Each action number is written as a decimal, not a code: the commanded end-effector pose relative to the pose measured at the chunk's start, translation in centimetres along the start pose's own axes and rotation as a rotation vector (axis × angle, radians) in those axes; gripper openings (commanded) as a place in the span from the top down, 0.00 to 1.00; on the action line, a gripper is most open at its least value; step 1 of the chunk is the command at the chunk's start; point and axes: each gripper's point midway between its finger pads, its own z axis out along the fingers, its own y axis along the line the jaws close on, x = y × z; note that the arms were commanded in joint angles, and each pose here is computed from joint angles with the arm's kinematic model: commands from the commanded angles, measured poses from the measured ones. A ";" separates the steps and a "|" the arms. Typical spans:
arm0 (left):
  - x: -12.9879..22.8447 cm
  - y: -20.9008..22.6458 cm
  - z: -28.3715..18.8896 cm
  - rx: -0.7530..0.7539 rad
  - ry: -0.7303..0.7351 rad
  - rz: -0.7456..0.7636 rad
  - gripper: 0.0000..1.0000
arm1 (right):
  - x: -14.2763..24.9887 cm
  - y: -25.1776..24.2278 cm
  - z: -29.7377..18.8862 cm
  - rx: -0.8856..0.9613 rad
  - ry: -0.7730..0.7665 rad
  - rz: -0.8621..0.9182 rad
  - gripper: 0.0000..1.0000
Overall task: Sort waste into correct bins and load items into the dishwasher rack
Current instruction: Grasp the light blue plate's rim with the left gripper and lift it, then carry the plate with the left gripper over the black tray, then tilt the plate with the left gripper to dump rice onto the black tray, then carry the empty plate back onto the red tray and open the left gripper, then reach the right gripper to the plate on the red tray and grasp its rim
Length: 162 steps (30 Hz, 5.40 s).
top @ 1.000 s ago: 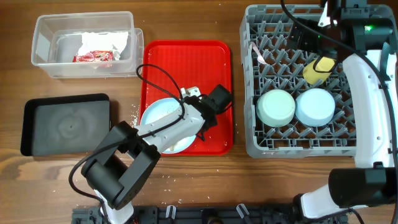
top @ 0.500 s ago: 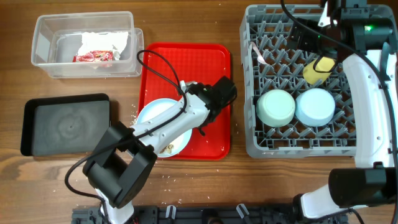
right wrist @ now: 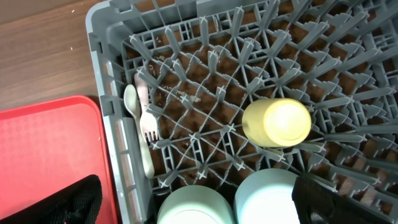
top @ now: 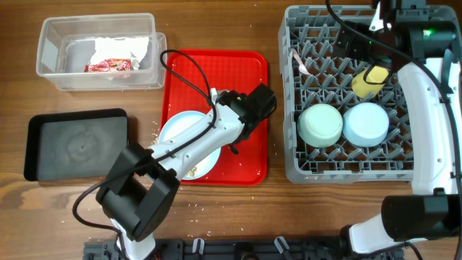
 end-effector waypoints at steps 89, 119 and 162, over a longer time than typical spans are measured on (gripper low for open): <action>-9.9 14.9 -12.4 1.004 0.225 -0.341 0.96 | 0.0 -0.3 0.4 0.018 0.003 0.015 0.00; -11.6 18.5 -4.5 0.183 -0.005 -0.503 0.00 | -1.6 3.8 0.0 -0.216 -0.027 0.183 0.00; -10.9 27.6 -2.3 0.060 0.065 -0.748 0.00 | 15.0 20.3 16.5 -0.205 0.419 -0.530 0.96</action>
